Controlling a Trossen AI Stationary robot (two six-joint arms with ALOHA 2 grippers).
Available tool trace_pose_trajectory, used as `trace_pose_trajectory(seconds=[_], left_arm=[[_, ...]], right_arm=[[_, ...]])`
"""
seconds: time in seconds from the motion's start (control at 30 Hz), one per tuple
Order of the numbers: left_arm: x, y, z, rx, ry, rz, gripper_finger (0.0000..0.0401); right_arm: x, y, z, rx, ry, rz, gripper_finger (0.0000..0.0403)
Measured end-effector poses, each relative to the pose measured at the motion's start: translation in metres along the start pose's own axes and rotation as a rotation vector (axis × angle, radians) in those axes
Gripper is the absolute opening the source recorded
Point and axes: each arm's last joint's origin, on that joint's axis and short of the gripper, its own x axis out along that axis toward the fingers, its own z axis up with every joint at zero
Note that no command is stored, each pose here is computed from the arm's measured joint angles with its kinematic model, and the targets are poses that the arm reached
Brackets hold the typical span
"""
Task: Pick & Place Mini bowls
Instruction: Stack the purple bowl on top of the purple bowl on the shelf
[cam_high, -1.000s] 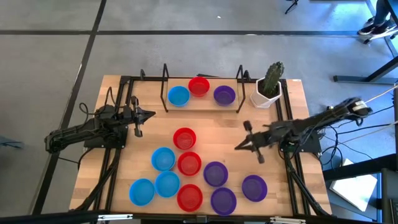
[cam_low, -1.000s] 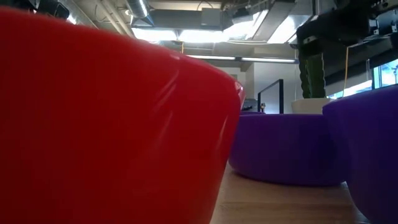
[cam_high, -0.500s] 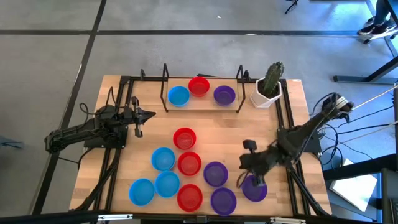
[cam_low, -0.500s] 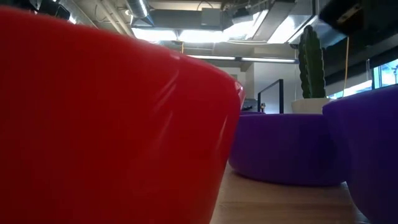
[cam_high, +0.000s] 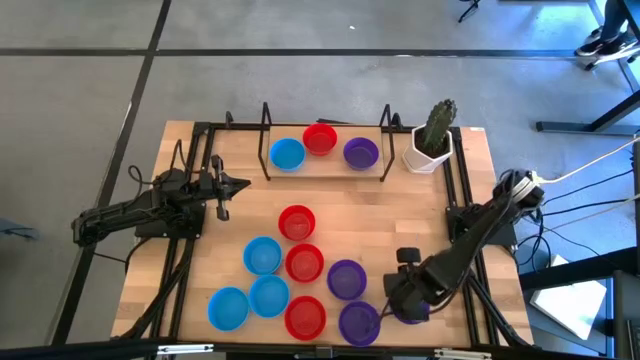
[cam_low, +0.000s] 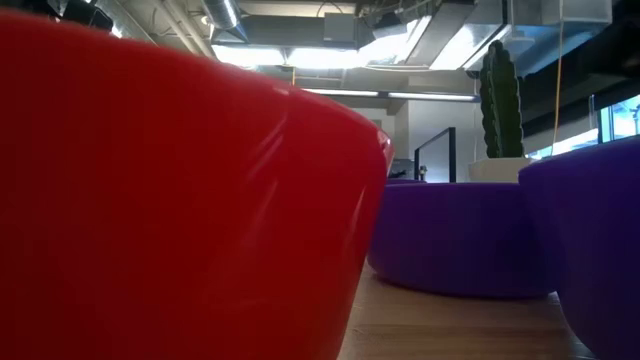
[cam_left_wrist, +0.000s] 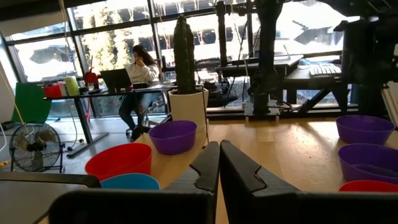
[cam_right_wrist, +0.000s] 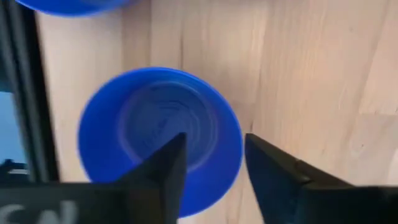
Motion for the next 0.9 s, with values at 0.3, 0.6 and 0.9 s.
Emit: trace_pose_trajectory(seconds=[0.3,0.6,0.9], left_arm=[[0.0,0.0,0.0,0.0,0.0,0.0,0.0006],[0.0,0.0,0.0,0.0,0.0,0.0,0.001],[0.0,0.0,0.0,0.0,0.0,0.0,0.0009]], right_arm=[[0.018,0.001,0.0,-0.01,0.072,-0.059,0.0247],[0.035,0.011,-0.004,-0.009,0.124,-0.087,0.0239],[0.057,0.015,-0.005,-0.077,0.178,-0.138,0.0205]])
